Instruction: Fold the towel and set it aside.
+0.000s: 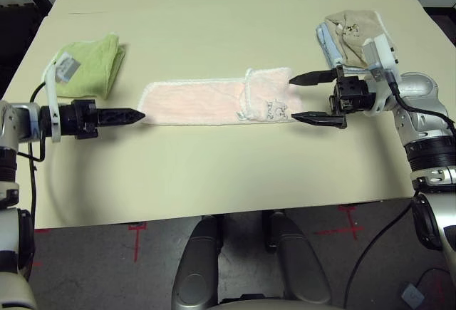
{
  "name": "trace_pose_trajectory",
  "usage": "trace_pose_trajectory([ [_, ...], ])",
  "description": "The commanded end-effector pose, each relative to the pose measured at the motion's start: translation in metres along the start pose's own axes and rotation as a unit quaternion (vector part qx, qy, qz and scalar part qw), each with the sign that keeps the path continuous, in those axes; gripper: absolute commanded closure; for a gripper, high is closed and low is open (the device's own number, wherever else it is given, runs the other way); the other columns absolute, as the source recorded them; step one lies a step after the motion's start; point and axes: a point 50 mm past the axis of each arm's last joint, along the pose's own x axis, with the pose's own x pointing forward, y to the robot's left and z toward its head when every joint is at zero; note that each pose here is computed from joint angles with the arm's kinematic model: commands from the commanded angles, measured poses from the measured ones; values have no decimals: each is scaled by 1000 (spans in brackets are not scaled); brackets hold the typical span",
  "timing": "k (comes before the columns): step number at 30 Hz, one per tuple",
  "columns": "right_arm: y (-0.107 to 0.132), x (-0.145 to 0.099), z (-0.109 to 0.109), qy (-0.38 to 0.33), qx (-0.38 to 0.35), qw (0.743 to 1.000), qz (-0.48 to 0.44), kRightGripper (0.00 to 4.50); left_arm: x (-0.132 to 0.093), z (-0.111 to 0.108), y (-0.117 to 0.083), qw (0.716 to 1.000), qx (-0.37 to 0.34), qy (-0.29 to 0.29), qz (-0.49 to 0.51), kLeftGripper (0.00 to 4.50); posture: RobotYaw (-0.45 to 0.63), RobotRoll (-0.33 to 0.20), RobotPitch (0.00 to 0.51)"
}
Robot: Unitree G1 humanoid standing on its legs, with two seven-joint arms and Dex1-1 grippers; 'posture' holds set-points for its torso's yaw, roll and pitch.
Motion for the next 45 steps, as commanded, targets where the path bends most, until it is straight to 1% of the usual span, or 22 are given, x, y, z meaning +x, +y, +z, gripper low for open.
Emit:
trace_pose_trajectory([
  [1, 1, 0, 0, 3, -1, 1000, 3, 17, -8, -5, -1, 1000, -9, 5, 11, 0, 99, 0, 291],
  [4, -1, 0, 0, 5, -4, 1000, 3, 17, -2, -5, -6, 999, -28, -8, -12, 0, 104, 0, 291],
  [9, -3, -1, 2, 7, -9, 1000, -1, 17, 10, -5, -17, 999, -21, 5, -37, 0, 98, 0, 293],
  [12, -4, -2, 3, 7, -11, 1000, -4, 17, 15, -5, -19, 999, -18, 11, -43, 0, 94, 0, 293],
  [16, -4, -2, 4, 6, -14, 1000, -7, 17, 20, -6, -17, 999, -23, 15, -42, 0, 85, 0, 292],
  [18, -4, -2, 5, 5, -16, 1000, -9, 17, 21, -9, -15, 999, -24, 26, -38, 0, 77, 0, 292],
  [24, -4, -2, 8, 4, -21, 1000, -10, 17, 15, -11, -9, 999, -34, 36, -22, 0, 71, 0, 293],
  [27, -4, -2, 8, 4, -21, 1000, -10, 17, 15, -11, -6, 999, -37, 28, -19, 0, 71, 0, 293],
  [31, -4, -2, 9, 5, -22, 1000, -10, 17, 22, -6, -5, 999, -44, 3, -26, 0, 67, 0, 291],
  [39, -4, -2, 10, 8, -26, 1000, -11, 17, 42, -3, -3, 999, -38, -3, -32, 0, 60, 0, 292],
  [45, -2, -3, 12, 7, -27, 1000, -11, 17, 43, -2, 6, 999, -36, -20, -7, 0, 45, 0, 292],
])
